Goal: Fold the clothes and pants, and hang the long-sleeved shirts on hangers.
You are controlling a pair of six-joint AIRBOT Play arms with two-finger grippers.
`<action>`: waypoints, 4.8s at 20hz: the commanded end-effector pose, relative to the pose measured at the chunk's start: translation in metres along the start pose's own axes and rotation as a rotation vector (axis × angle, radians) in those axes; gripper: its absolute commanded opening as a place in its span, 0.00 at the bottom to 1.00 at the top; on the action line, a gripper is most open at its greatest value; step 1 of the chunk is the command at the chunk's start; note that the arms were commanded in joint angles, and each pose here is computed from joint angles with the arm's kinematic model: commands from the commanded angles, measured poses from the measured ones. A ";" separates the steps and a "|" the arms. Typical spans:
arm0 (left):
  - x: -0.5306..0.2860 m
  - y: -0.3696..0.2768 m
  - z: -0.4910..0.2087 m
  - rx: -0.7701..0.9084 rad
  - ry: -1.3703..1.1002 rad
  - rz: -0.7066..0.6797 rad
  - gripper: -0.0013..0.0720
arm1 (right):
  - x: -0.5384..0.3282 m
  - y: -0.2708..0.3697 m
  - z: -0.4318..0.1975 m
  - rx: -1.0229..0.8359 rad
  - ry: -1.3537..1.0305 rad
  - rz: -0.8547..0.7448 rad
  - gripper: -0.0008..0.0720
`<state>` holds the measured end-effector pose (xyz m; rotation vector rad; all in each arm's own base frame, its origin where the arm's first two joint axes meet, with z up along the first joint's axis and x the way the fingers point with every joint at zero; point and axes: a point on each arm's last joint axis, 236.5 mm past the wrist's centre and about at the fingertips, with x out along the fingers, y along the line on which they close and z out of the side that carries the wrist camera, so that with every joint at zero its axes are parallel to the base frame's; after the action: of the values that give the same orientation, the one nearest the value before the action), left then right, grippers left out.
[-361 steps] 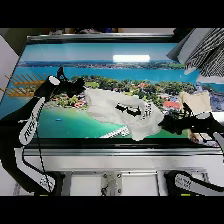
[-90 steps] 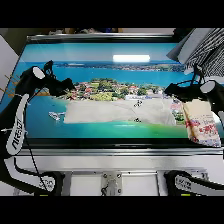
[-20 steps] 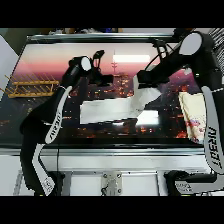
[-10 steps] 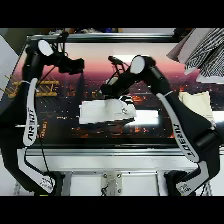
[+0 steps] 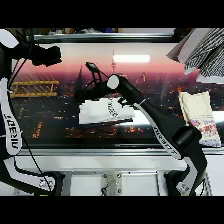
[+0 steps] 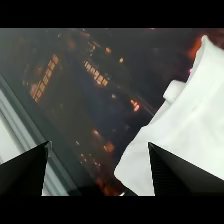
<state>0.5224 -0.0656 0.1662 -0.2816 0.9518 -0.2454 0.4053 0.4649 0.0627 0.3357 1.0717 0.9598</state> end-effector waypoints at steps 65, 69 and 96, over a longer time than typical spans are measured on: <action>0.031 -0.089 -0.169 0.142 0.190 -0.102 0.03 | -0.585 -0.353 -0.135 0.852 -0.715 -1.040 0.03; 0.031 -0.089 -0.169 0.143 0.191 -0.102 0.03 | -0.570 -0.346 -0.187 0.984 -0.548 -1.151 0.03; 0.031 -0.089 -0.169 0.141 0.190 -0.103 0.03 | -0.396 -0.119 -0.097 0.167 -0.346 -0.655 0.05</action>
<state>0.3930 -0.1806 0.0800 -0.1808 1.1038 -0.4376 0.3323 0.0095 0.1593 0.3007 0.8811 0.0489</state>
